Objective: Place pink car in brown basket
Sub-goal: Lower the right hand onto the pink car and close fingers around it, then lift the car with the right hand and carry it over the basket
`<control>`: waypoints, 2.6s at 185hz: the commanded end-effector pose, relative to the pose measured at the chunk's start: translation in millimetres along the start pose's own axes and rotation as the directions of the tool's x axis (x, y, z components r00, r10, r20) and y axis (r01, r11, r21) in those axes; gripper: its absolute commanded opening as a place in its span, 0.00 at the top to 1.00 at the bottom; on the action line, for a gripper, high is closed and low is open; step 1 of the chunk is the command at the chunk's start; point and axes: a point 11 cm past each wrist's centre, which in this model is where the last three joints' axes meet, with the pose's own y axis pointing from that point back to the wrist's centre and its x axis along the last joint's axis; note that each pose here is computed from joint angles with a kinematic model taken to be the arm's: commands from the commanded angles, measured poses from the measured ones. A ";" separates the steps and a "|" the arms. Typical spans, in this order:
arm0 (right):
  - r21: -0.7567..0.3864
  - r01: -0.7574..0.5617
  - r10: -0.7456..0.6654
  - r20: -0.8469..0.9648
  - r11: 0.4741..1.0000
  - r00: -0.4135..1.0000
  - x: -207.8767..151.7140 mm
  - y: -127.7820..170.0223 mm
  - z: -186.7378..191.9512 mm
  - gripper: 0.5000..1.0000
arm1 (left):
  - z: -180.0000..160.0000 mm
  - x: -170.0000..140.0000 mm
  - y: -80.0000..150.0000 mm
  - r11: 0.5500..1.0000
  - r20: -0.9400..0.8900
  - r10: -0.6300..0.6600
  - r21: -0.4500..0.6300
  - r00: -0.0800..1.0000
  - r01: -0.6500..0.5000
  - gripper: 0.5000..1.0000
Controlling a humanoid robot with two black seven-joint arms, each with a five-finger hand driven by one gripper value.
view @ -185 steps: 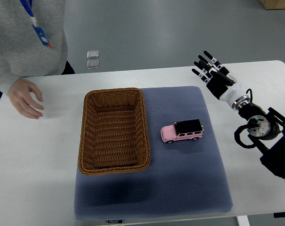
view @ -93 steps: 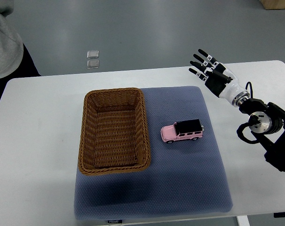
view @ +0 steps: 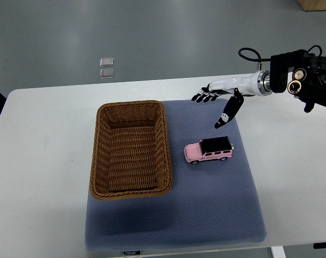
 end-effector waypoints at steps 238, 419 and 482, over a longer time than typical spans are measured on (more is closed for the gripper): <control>-0.005 -0.009 0.009 0.120 1.000 0.993 -91.1 -14.0 39.0 0.40 | -1.1 2.7 0.3 1.000 -0.002 0.008 0.002 1.000 -0.008 0.00; 0.045 -0.149 0.150 -0.026 0.988 0.988 -10.2 34.6 22.0 1.00 | -0.2 2.2 0.2 1.000 0.000 0.006 0.001 1.000 -0.006 0.00; 0.180 -0.138 0.139 0.003 0.974 0.990 1.7 -6.9 -41.0 1.00 | -0.2 2.2 0.2 1.000 0.000 0.006 0.001 1.000 -0.006 0.00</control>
